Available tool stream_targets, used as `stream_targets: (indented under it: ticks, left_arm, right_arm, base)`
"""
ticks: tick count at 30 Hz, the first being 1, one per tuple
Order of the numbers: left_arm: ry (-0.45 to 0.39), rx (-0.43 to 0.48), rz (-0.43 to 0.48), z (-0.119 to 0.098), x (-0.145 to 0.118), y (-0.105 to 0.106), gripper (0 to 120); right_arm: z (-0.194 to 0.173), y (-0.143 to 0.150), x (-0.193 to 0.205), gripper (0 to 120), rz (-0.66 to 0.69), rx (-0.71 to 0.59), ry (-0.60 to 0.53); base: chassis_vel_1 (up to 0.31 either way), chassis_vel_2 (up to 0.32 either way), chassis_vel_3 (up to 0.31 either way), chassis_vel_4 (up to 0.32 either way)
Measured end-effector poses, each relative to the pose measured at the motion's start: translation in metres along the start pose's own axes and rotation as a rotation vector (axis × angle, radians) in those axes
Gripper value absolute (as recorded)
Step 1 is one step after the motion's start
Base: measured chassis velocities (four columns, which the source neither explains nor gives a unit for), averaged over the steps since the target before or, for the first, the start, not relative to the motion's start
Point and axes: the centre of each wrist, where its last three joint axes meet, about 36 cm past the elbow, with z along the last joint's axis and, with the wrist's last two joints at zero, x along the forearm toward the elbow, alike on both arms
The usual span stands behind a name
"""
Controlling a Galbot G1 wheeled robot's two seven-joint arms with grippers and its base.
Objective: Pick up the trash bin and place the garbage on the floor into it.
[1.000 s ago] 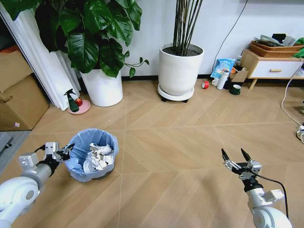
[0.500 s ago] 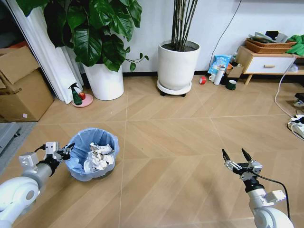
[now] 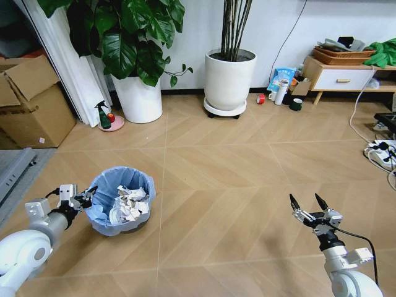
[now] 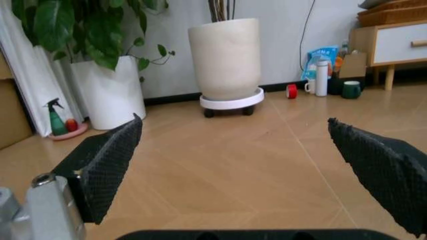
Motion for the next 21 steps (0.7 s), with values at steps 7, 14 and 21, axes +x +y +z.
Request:
stream_targets:
  ticks: [7,14,21]
  left_arm:
    - [0.003,0.001,0.000,0.0014,-0.0002,-0.0001,0]
    - [0.001,0.002,-0.002,0.0010,-0.0010,0.0005,0]
    - [0.002,0.004,-0.001,0.0015,-0.0012,0.0000,0]
  right_arm:
    - [0.0005,0.0003,0.0007,100,0.000,-0.002,0.002]
    - [0.0005,-0.0001,0.0008,100,-0.003,-0.004,0.002]
    - [0.0012,0.0004,0.0015,100,-0.006,-0.005,0.001]
  base:
    - [0.146,-0.152,-0.158,0.150]
    - [0.161,-0.160,-0.167,0.158]
    - [0.142,-0.142,-0.136,0.147]
